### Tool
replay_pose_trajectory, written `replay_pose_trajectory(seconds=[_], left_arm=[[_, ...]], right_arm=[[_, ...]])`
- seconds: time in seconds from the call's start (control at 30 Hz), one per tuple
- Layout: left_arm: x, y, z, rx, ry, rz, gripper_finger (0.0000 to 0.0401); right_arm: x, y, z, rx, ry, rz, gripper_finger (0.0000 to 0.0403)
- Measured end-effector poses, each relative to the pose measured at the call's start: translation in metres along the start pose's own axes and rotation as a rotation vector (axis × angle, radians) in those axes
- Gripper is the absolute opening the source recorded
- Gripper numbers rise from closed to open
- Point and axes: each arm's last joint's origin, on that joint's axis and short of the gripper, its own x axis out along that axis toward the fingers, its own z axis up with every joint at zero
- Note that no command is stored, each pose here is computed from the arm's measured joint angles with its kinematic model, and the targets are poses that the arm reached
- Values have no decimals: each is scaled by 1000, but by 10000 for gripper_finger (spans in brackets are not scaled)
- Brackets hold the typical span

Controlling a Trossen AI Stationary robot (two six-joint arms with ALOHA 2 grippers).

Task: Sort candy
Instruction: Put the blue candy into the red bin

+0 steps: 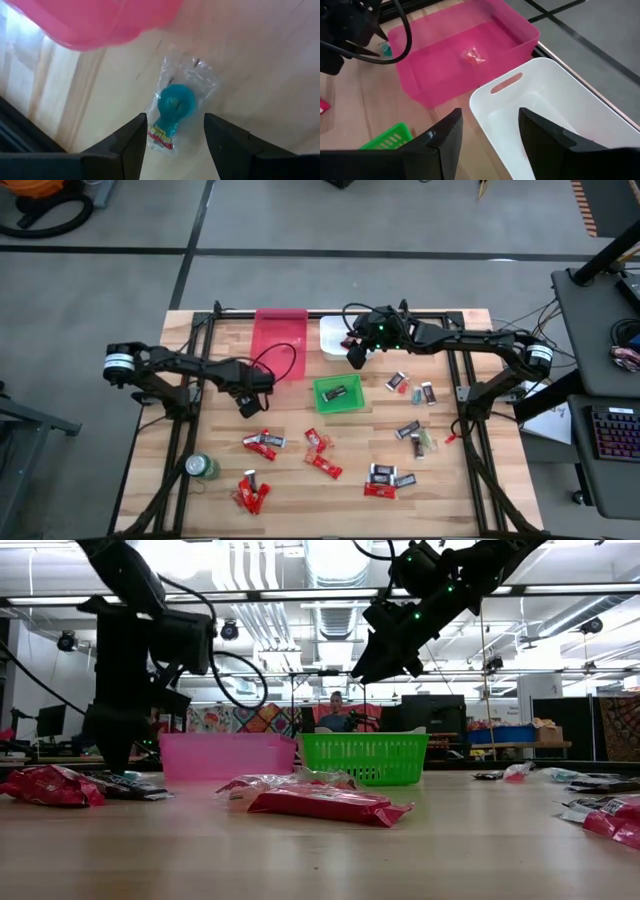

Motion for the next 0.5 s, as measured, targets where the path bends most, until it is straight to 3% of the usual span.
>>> replay_pose_trajectory(seconds=[0.33, 0.5], left_arm=[[11, -1, -7, -17, -15, -3, 177], [10, -2, -5, -22, -19, -13, 142]], right_arm=[[0, 0, 0, 10, 0, 0, 183], [0, 1, 0, 9, 0, 3, 183]])
